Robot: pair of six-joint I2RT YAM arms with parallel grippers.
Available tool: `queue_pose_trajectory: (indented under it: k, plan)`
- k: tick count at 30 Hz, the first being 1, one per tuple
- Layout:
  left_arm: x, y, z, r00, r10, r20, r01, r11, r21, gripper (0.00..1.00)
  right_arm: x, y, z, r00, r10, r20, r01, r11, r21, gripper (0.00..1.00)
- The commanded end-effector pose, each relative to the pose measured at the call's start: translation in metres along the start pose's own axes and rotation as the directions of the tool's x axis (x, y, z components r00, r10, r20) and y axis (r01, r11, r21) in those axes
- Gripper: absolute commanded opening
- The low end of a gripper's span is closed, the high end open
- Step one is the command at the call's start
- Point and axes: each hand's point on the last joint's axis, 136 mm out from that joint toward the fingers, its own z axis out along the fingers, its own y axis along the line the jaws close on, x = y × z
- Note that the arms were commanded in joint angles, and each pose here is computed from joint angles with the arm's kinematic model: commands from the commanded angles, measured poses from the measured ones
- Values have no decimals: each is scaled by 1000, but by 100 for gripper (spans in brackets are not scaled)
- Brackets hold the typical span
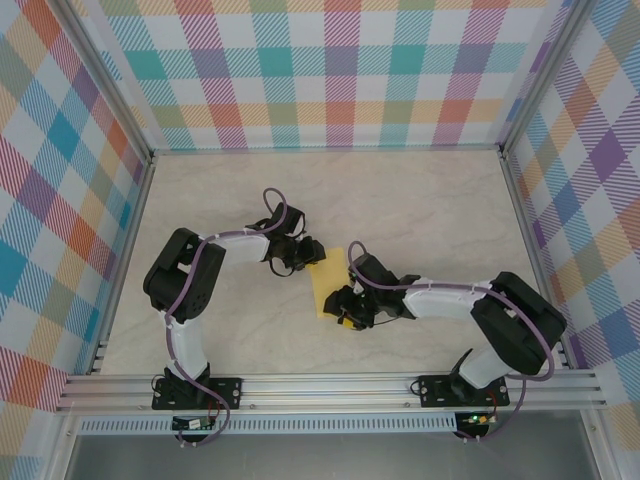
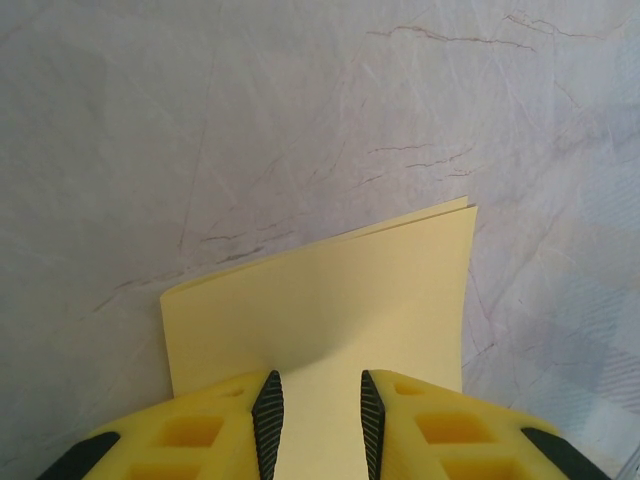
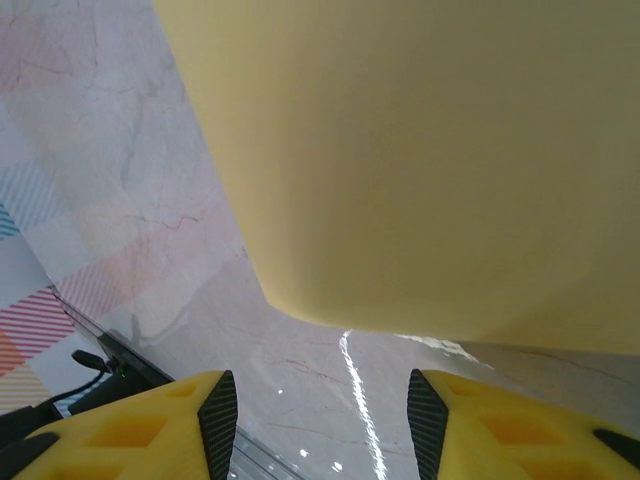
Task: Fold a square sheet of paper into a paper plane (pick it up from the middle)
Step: Third fold the triangle at the center of the table.
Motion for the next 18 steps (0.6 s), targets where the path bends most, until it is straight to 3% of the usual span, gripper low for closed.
queue_pose_trajectory:
  k: [1,18]
  plan:
    - [28,34,9,996,-51,-79,42,993,-114,30,-4,3,6,997,63,34,-61,997,-38,51]
    - [29,32,10,995,-49,-84,40,994,-99,30,-39,-3,-2,965,124,232,-118,992,-39,48]
